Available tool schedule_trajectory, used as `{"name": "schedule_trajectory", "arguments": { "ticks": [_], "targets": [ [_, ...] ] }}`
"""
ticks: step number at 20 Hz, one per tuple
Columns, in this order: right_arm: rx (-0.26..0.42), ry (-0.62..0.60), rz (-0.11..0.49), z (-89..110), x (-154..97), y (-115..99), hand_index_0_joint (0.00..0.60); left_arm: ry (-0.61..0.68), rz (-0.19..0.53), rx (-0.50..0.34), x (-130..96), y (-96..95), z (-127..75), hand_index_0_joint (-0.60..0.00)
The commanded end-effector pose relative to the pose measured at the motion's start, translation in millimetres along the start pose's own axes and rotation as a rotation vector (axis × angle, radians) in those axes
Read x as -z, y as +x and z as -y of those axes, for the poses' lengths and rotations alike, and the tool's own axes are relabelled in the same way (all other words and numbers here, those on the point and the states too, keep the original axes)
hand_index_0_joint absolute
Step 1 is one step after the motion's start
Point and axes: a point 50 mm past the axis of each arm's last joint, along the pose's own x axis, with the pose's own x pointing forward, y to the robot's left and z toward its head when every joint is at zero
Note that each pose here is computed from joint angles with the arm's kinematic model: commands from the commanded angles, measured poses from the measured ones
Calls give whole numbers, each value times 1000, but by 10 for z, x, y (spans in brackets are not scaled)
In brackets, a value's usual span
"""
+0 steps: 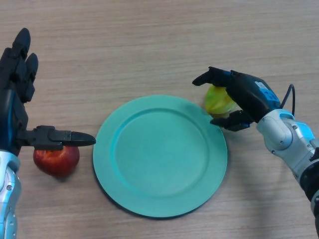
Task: Pick up the yellow starfruit and place it on the plate
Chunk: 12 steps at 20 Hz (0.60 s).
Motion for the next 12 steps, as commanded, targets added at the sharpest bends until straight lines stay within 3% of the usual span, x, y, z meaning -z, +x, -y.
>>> {"name": "schedule_trajectory", "arguments": {
  "ticks": [1, 2, 3, 4, 12],
  "targets": [
    [171, 41, 93, 437, -170, 133, 299, 10, 280, -74, -443, 76, -208, 0],
    [168, 36, 95, 443, -171, 132, 398, 11, 280, -73, -443, 76, -208, 0],
    [162, 24, 102, 462, -174, 131, 549, 15, 281, -73, -447, 82, -209, 0],
    [159, 17, 106, 469, -173, 128, 599, 17, 282, -74, -450, 88, -210, 0],
    [175, -159, 168, 484, -168, 90, 600, 28, 267, -46, -425, 97, -170, 0]
  ]
}}
